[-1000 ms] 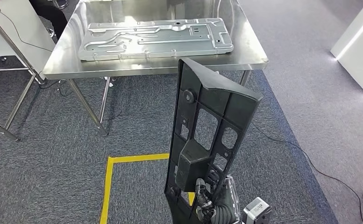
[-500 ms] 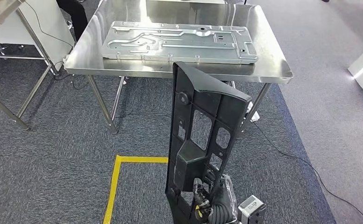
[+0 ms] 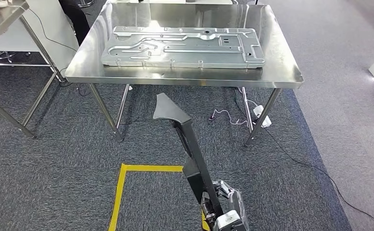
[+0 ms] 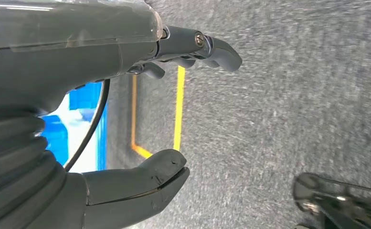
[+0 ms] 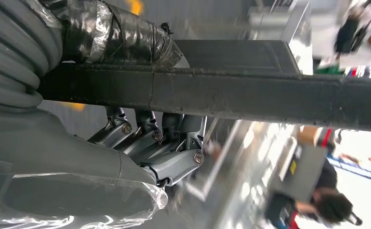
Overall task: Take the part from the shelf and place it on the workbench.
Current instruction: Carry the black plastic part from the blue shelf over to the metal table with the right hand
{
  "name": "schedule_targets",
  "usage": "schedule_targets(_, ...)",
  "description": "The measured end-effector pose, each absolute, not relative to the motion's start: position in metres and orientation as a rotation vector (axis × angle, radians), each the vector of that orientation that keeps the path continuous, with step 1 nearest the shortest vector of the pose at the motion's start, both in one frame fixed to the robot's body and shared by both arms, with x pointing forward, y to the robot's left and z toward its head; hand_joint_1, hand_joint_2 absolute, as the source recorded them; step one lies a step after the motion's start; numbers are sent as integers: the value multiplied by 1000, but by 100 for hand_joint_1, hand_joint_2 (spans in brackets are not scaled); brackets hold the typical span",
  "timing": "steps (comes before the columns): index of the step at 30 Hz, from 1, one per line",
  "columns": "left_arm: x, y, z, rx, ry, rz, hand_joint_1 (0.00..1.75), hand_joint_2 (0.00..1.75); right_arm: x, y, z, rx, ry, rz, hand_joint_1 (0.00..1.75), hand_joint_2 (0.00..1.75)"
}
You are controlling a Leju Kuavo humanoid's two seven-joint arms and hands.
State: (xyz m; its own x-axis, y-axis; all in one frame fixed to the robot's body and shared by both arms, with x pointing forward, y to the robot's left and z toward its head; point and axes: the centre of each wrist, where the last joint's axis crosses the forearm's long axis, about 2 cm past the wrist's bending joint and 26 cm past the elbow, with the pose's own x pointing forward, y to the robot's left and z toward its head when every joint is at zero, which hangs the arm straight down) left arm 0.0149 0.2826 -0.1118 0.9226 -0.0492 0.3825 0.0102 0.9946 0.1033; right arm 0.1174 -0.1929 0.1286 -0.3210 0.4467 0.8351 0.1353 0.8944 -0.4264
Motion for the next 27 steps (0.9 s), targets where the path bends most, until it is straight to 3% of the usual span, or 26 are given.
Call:
schedule_targets(10, 11, 278, -111, 104, -381, -3, 0, 175, 112, -203, 134, -639, -1920, 445, 175, 175)
schedule_targets(18, 7, 276, -111, 104, -349, 10, 0, 175, 111, -211, 144, -1039, -1892, 706, 175, 175)
schedule_targets(27, 21, 283, -111, 99, -366, -46, 0, 175, 153, -211, 137, -1211, -1804, 892, 175, 175)
